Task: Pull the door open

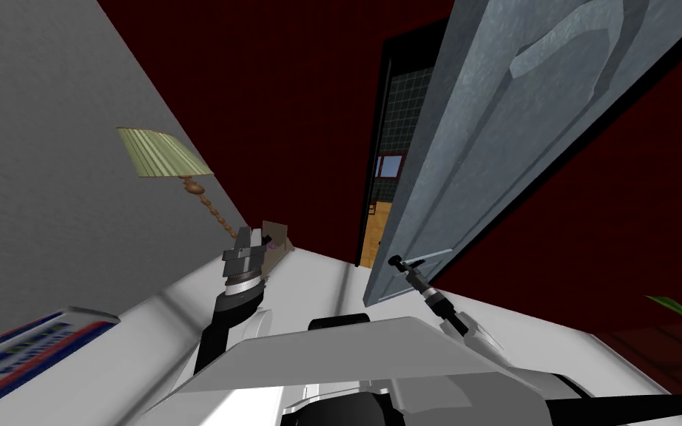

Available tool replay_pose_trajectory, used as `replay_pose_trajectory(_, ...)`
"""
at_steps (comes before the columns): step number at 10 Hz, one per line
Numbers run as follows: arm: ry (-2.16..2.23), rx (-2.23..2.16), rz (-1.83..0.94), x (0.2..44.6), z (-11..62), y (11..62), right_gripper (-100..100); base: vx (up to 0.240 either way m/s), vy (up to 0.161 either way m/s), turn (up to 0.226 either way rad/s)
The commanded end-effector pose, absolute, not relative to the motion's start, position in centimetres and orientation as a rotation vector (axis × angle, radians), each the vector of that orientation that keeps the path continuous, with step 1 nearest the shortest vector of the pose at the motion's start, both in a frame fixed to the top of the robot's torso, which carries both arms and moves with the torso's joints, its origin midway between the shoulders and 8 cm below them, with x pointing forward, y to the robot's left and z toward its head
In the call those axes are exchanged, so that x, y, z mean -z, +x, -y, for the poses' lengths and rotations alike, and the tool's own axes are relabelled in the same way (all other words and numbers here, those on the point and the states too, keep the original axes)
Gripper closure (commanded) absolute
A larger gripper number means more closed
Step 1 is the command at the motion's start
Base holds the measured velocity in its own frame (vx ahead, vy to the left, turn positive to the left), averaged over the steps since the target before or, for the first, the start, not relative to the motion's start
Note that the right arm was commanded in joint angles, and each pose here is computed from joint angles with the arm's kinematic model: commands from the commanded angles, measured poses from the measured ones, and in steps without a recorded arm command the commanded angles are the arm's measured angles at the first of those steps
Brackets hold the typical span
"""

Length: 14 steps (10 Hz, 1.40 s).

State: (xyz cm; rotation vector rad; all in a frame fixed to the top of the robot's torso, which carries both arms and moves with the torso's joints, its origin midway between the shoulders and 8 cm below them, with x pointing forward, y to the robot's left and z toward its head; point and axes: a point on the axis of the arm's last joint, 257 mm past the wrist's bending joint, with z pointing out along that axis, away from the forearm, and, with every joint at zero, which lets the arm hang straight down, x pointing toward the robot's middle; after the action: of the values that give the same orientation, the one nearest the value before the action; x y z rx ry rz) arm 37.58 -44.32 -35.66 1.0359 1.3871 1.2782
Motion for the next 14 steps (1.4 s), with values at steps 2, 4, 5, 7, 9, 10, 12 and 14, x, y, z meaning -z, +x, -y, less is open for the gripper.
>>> replay_pose_trajectory(2,1.035,-1.273,-1.386,35.7,44.9,37.4,100,-0.092,-0.044,0.019)
replay_pose_trajectory(4,1.029,-1.278,-1.39,35.6,45.3,36.6,100,-0.162,-0.066,0.195)
replay_pose_trajectory(5,1.027,-1.279,-1.391,35.5,45.4,36.2,100,-0.176,-0.077,0.179)
replay_pose_trajectory(7,1.031,-1.284,-1.393,35.7,45.2,36.0,100,-0.093,-0.051,0.11)
replay_pose_trajectory(9,1.028,-1.285,-1.394,35.7,45.3,35.6,100,-0.182,-0.1,0.167)
replay_pose_trajectory(10,1.027,-1.286,-1.395,35.6,45.4,35.4,100,-0.237,-0.097,0.177)
replay_pose_trajectory(12,1.023,-1.288,-1.398,35.6,45.7,34.8,100,-0.198,-0.104,0.175)
replay_pose_trajectory(14,1.02,-1.289,-1.4,35.5,45.9,34.3,100,-0.218,-0.118,0.189)
